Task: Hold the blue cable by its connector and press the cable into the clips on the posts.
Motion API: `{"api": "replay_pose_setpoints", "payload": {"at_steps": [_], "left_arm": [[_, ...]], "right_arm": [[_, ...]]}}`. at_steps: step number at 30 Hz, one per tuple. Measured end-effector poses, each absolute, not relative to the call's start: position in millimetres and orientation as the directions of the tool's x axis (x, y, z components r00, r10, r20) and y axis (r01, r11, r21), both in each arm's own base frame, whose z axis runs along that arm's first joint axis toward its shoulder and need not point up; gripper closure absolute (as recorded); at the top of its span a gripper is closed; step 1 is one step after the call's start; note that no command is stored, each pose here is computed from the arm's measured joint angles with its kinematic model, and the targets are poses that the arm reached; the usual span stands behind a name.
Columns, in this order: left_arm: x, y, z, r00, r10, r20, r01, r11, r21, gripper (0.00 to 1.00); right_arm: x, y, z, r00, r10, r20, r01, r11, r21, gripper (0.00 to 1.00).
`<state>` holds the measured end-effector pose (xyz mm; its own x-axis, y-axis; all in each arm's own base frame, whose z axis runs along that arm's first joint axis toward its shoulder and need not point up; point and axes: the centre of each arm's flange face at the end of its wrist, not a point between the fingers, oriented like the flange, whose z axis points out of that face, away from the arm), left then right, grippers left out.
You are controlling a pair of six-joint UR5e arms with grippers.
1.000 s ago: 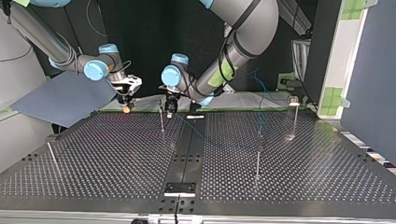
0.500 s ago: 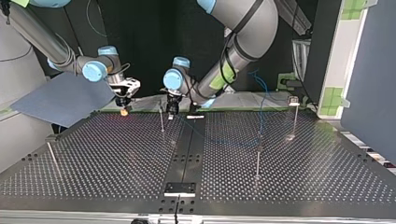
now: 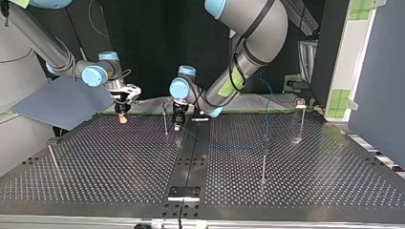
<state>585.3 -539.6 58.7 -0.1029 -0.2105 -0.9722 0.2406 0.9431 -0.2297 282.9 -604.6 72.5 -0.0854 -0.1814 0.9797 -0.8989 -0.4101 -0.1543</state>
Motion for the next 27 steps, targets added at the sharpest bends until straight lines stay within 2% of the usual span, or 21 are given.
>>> {"api": "replay_pose_setpoints", "payload": {"at_steps": [11,21,22,23,24,26,27], "left_arm": [[589,-536,59,-0.101,-0.207,-0.973,0.237,0.945,-0.226,1.00],[593,-531,59,-0.096,-0.189,-0.977,0.232,0.950,-0.207,1.00],[593,-531,59,-0.096,-0.184,-0.978,0.232,0.951,-0.202,0.89],[592,-531,59,-0.096,-0.179,-0.979,0.233,0.952,-0.197,0.73],[592,-532,59,-0.096,-0.170,-0.981,0.234,0.954,-0.189,0.73],[590,-533,59,-0.098,-0.156,-0.983,0.235,0.956,-0.175,0.12],[589,-533,58,-0.099,-0.145,-0.984,0.235,0.958,-0.164,0.12]], "right_arm": [[284,-612,74,-0.092,-0.173,0.981,-0.899,-0.408,-0.156,1.00],[288,-616,59,-0.076,-0.214,0.974,-0.899,-0.408,-0.160,1.00],[288,-616,59,-0.076,-0.214,0.974,-0.899,-0.408,-0.160,1.00],[288,-616,59,-0.076,-0.215,0.974,-0.899,-0.408,-0.160,1.00],[288,-617,59,-0.077,-0.215,0.974,-0.899,-0.407,-0.161,1.00],[287,-617,59,-0.078,-0.216,0.973,-0.899,-0.406,-0.162,1.00],[287,-617,59,-0.078,-0.216,0.973,-0.899,-0.406,-0.162,1.00]]}}
